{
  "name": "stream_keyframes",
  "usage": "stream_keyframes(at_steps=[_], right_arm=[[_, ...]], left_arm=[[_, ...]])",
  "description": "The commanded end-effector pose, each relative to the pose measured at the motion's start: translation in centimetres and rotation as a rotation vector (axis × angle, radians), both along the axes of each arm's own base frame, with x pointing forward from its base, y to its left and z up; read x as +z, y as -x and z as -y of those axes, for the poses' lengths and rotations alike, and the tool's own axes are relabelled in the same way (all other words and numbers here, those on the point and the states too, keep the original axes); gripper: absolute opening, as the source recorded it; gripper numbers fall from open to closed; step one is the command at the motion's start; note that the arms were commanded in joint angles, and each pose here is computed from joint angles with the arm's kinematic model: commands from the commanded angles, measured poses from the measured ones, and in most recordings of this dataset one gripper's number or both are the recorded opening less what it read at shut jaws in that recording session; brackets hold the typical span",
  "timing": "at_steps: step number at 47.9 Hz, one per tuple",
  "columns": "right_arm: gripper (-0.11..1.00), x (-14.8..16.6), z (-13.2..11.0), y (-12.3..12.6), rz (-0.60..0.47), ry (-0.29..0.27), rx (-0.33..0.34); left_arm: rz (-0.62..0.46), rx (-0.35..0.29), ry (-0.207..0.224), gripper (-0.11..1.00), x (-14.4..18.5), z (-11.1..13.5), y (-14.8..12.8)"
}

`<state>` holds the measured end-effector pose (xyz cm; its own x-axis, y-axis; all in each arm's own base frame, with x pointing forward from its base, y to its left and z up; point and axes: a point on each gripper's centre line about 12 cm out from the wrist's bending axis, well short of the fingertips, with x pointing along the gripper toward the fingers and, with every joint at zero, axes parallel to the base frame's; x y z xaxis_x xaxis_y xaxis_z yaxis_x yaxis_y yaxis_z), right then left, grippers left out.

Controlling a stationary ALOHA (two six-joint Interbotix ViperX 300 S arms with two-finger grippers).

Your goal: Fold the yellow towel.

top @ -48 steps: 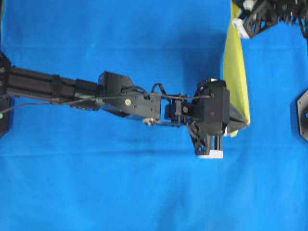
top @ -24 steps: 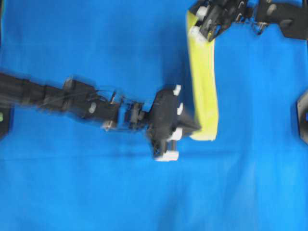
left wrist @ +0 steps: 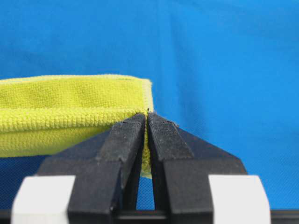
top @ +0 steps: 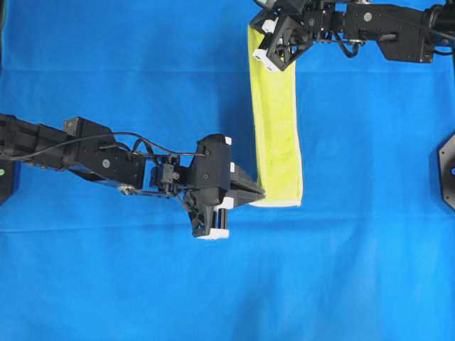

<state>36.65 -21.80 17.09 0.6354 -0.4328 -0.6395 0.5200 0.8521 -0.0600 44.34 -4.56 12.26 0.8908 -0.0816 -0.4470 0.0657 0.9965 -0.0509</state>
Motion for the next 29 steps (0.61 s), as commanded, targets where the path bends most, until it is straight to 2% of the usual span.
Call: stream_keyframes(at_steps=[1, 11, 14, 17, 25, 27, 29], right_arm=[[0.02, 1.5, 0.8, -0.2, 0.035, 0.023, -0.011], [0.03, 1.3, 0.7, 0.0, 0.030, 0.019, -0.013], [0.03, 1.3, 0.7, 0.0, 0.029, 0.018, -0.013], [0.11, 1.4, 0.7, 0.0, 0.031, 0.017, -0.015], [0.60, 1.3, 0.7, 0.0, 0.030, 0.017, -0.016], [0.66, 1.4, 0.7, 0.0, 0.029, 0.018, -0.016], [0.66, 1.5, 0.7, 0.0, 0.031, 0.019, -0.016]], left_arm=[[0.047, -0.044, -0.003, 0.02, 2.0, 1.7, 0.0], [0.037, -0.034, -0.003, 0.03, 2.1, 1.3, -0.1], [0.025, -0.033, -0.005, 0.07, 2.0, 1.2, 0.0], [0.010, -0.027, -0.005, 0.20, 1.9, 1.0, 0.1], [-0.031, -0.017, -0.018, 0.71, 2.2, 0.2, 0.6], [-0.041, -0.016, -0.024, 0.79, 2.4, 0.0, 0.7], [-0.054, -0.017, -0.030, 0.84, 2.7, -0.2, 0.9]])
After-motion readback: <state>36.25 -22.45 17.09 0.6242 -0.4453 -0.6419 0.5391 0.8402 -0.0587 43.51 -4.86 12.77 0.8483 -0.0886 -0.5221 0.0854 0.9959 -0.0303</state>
